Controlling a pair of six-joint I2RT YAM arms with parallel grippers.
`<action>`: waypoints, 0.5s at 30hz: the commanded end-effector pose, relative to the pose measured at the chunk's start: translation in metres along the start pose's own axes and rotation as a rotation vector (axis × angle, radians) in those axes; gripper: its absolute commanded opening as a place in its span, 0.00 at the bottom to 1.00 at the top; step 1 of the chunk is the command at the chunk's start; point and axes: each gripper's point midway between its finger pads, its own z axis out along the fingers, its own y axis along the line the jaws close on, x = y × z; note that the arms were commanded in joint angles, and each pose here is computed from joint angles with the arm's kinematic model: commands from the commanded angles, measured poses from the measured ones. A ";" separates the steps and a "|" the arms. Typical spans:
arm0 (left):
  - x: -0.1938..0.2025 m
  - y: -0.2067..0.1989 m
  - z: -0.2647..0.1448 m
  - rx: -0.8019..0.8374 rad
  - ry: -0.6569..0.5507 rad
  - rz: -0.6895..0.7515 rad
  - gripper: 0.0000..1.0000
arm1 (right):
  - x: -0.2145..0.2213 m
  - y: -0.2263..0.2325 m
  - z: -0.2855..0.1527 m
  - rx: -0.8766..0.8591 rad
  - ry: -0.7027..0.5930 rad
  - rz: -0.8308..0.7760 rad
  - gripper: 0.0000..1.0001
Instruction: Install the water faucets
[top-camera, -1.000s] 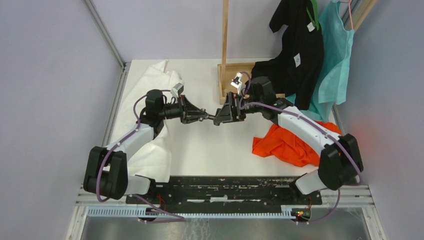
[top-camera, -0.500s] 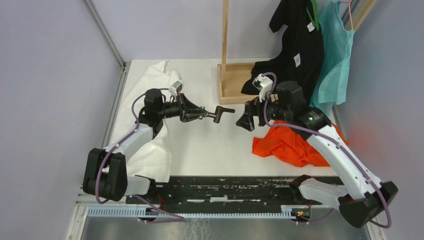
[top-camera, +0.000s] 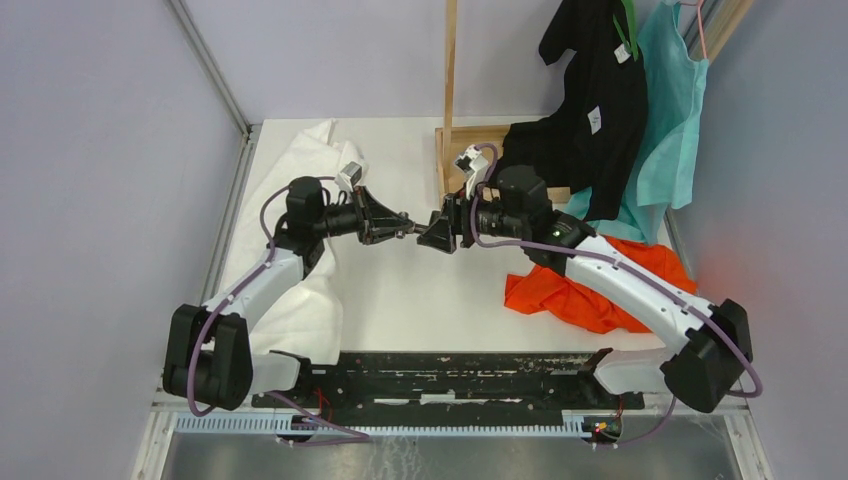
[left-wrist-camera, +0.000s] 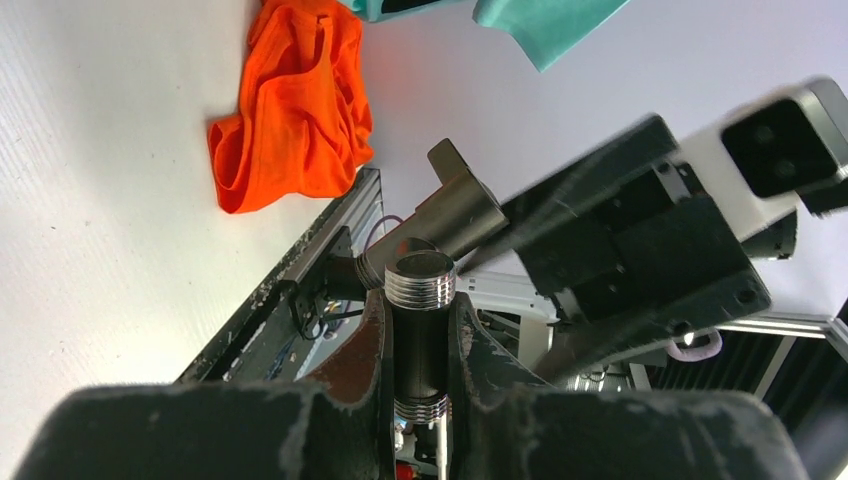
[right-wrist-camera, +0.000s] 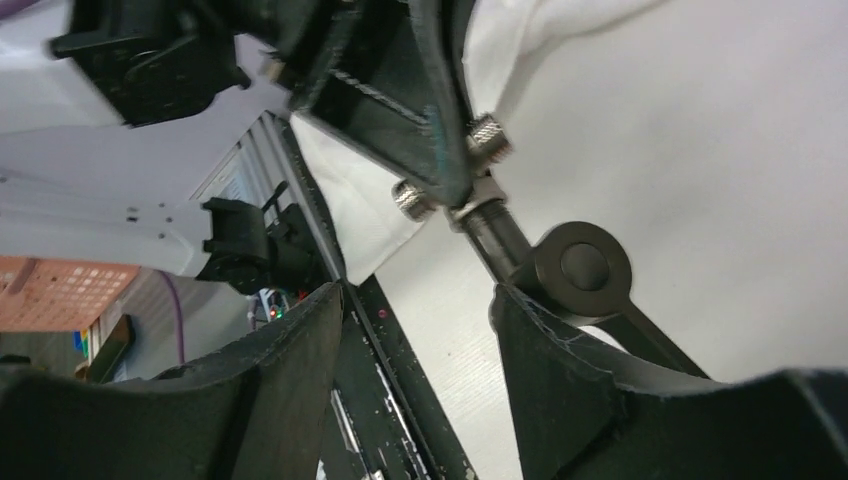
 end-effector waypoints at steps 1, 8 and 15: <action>-0.003 -0.035 -0.006 0.069 -0.016 0.143 0.03 | -0.032 -0.024 0.010 0.144 -0.111 0.018 0.64; 0.000 -0.033 -0.007 0.066 -0.007 0.140 0.03 | -0.010 -0.059 0.018 0.268 -0.078 0.043 0.69; 0.001 -0.030 -0.006 0.061 -0.007 0.140 0.03 | -0.029 -0.031 0.003 0.177 -0.129 -0.022 0.75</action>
